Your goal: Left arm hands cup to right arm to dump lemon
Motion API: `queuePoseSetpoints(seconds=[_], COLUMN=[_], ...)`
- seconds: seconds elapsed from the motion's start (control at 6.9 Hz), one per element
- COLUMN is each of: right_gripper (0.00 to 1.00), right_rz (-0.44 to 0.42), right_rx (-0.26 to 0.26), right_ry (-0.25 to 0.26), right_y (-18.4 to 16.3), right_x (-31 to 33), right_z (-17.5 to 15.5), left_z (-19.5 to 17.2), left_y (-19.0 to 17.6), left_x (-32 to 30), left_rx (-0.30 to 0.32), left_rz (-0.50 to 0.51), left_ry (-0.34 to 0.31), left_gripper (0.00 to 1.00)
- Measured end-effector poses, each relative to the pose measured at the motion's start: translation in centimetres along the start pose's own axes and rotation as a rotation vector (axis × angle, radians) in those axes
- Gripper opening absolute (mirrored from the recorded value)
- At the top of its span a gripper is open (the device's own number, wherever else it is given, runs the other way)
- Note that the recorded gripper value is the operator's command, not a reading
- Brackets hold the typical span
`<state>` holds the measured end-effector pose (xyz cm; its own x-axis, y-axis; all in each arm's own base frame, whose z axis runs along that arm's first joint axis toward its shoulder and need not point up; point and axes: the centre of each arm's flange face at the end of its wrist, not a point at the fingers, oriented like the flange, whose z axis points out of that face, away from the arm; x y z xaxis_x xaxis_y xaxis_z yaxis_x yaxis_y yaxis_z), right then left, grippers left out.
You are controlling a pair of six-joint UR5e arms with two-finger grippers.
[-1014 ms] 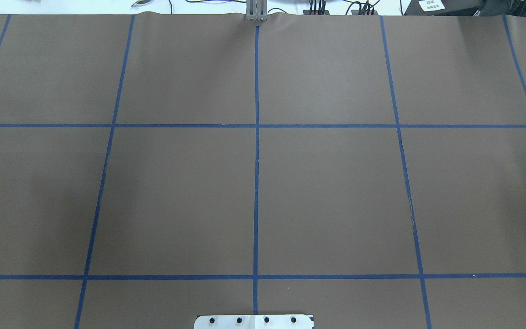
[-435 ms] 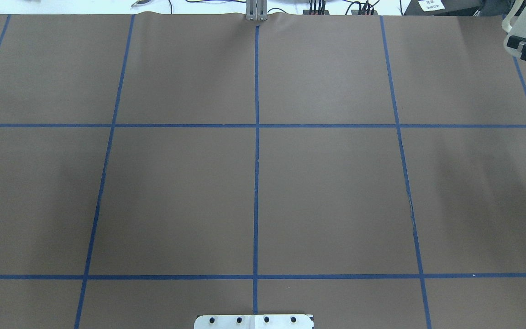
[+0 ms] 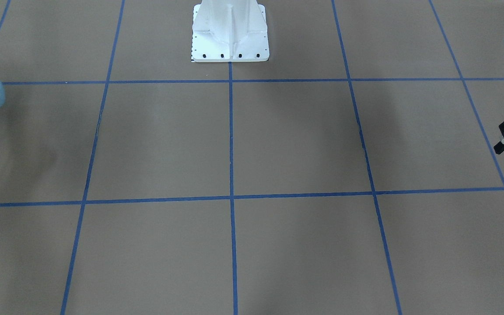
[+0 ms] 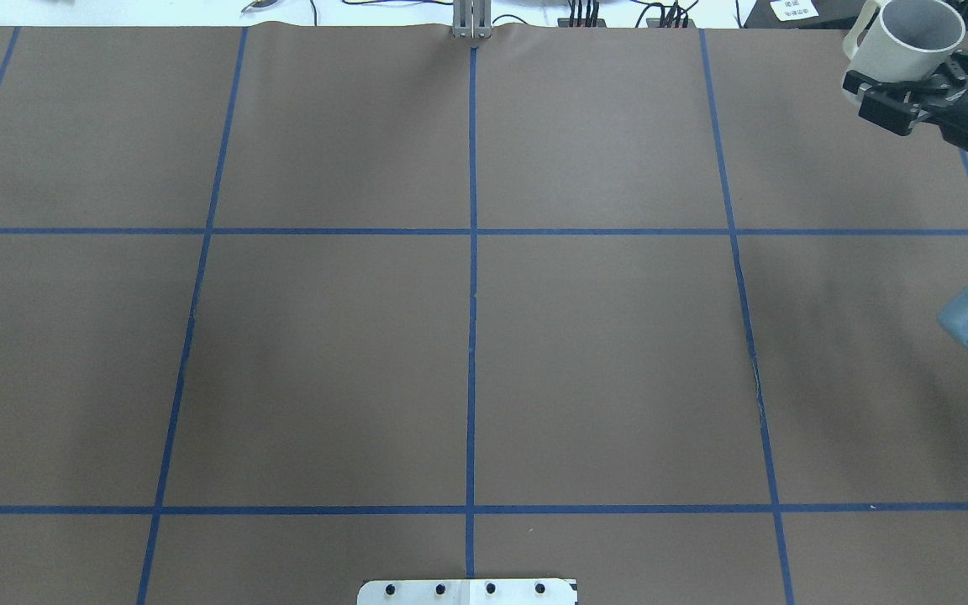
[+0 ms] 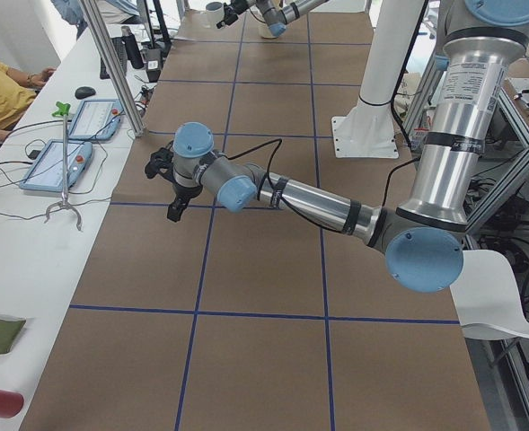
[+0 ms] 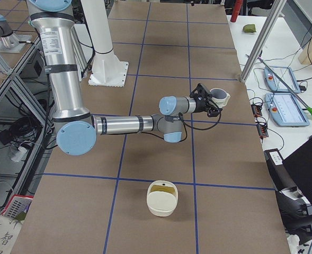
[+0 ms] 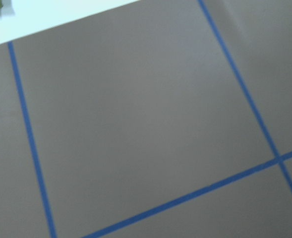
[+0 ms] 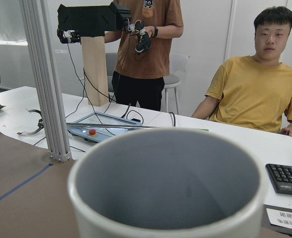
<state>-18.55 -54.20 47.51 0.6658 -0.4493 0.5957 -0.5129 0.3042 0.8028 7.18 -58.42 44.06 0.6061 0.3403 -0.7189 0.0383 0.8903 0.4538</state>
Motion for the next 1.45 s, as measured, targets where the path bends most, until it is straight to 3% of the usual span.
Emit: queuePoseSetpoints(seconds=[0.43,0.72,1.01,1.16,1.45], right_gripper=[0.0,0.0,0.0,0.0,0.0], right_rz=[-0.117,-0.196,-0.242,-0.25,-0.256], right_rx=[0.068,0.035,-0.02,-0.029,-0.023], right_ry=[0.047,0.135,0.193,0.209,0.224], right_y=[1.5,-0.5,-2.6,-3.1,-4.0], right_x=[-13.0,-23.3,-28.7,-30.7,-34.8], right_z=[7.0,12.5,15.5,16.8,19.5], left_z=[1.7,2.7,4.6,5.4,7.1], left_y=[-3.6,-7.0,-11.3,-13.2,-15.4], left_x=[9.2,17.7,27.1,30.9,36.5], left_rx=[0.044,0.03,-0.046,-0.077,-0.045], left_rz=[-0.277,-0.455,-0.65,-0.732,-0.81], left_ry=[0.123,0.232,0.311,0.331,0.332], left_gripper=[1.0,1.0,1.0,1.0,1.0])
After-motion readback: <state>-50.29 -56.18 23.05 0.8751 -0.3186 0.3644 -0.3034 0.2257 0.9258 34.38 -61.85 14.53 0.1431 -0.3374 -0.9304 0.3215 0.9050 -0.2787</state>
